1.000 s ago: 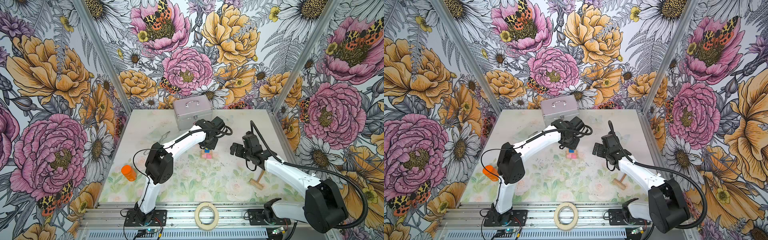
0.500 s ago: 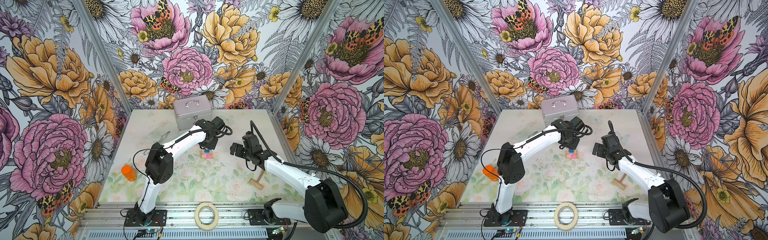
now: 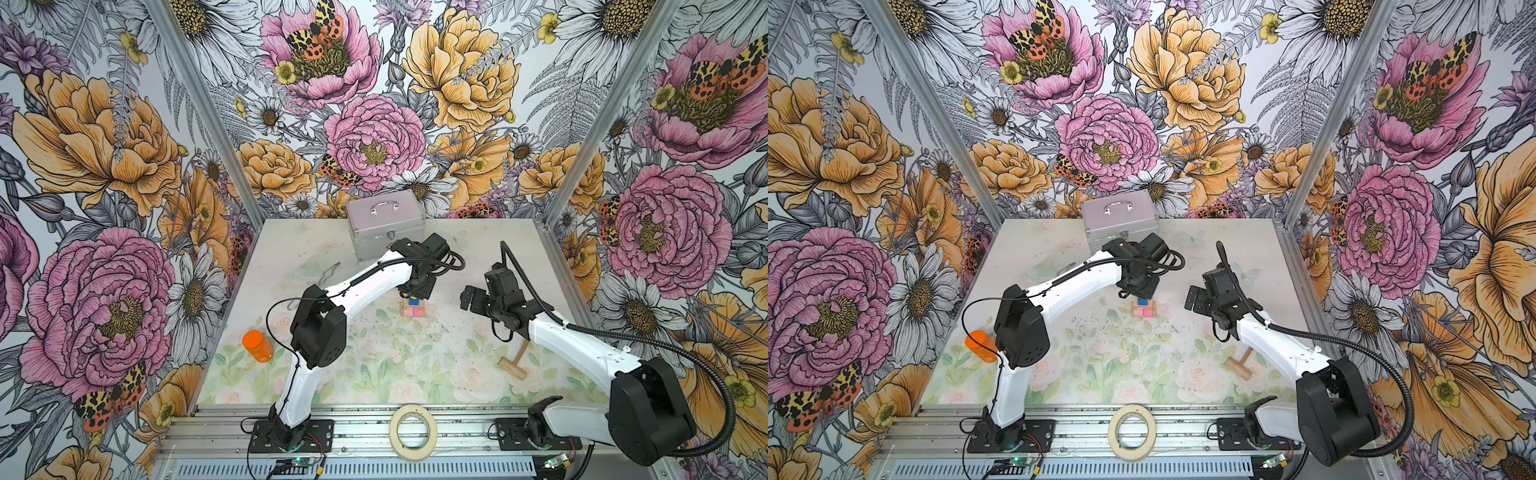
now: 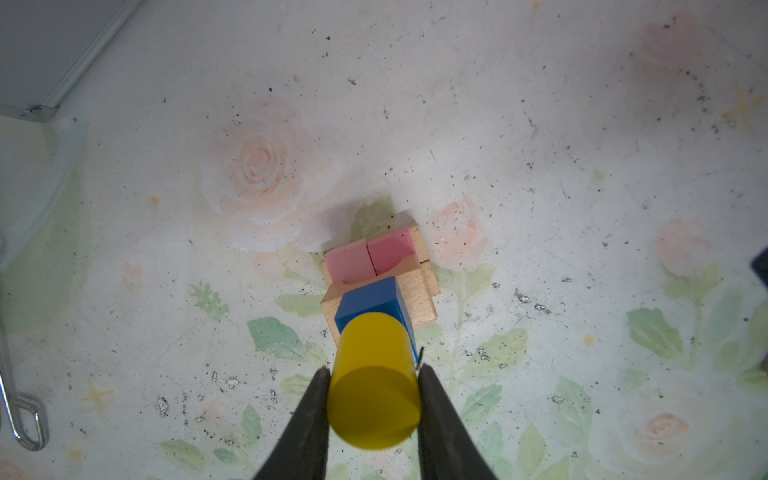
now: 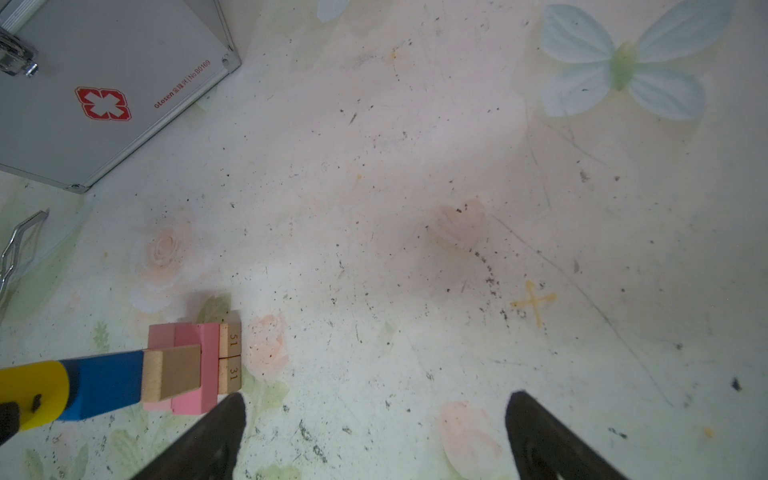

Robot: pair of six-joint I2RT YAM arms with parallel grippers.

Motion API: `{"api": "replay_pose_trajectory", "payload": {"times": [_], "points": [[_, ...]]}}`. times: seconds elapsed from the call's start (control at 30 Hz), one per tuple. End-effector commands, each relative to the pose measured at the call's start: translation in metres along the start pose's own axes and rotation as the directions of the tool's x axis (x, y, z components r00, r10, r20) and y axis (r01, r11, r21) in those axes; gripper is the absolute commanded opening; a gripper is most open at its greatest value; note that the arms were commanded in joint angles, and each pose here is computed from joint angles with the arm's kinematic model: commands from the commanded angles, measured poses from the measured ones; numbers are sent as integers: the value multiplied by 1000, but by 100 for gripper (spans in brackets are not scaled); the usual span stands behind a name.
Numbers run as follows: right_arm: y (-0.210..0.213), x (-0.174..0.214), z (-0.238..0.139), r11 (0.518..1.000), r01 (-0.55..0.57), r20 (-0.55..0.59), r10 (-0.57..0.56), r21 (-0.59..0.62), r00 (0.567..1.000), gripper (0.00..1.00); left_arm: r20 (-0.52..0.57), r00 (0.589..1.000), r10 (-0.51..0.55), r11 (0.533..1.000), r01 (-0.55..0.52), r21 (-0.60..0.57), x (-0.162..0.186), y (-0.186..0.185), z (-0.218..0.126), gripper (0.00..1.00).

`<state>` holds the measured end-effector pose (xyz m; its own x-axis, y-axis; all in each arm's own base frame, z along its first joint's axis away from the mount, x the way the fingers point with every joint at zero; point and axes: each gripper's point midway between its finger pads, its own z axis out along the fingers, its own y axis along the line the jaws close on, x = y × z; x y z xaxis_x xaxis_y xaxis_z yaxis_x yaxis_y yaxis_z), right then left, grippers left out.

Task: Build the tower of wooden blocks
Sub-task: 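Lower the yellow cylinder onto the blue cube with the left gripper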

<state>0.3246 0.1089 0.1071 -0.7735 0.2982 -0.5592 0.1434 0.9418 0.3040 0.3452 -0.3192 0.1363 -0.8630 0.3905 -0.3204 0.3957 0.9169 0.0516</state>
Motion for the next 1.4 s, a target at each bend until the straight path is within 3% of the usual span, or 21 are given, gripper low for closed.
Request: {"api": "replay_pose_trajectory", "payload": {"times": [0.0, 1.37], "points": [[-2, 2, 3, 1000, -11, -6, 11, -3, 1000, 99, 0, 1000, -14, 1000, 14, 18, -1, -5, 0, 4], [-2, 2, 5, 1000, -11, -10, 11, -2, 1000, 99, -15, 1000, -24, 1000, 24, 8, 1, -1, 6, 24]]}}
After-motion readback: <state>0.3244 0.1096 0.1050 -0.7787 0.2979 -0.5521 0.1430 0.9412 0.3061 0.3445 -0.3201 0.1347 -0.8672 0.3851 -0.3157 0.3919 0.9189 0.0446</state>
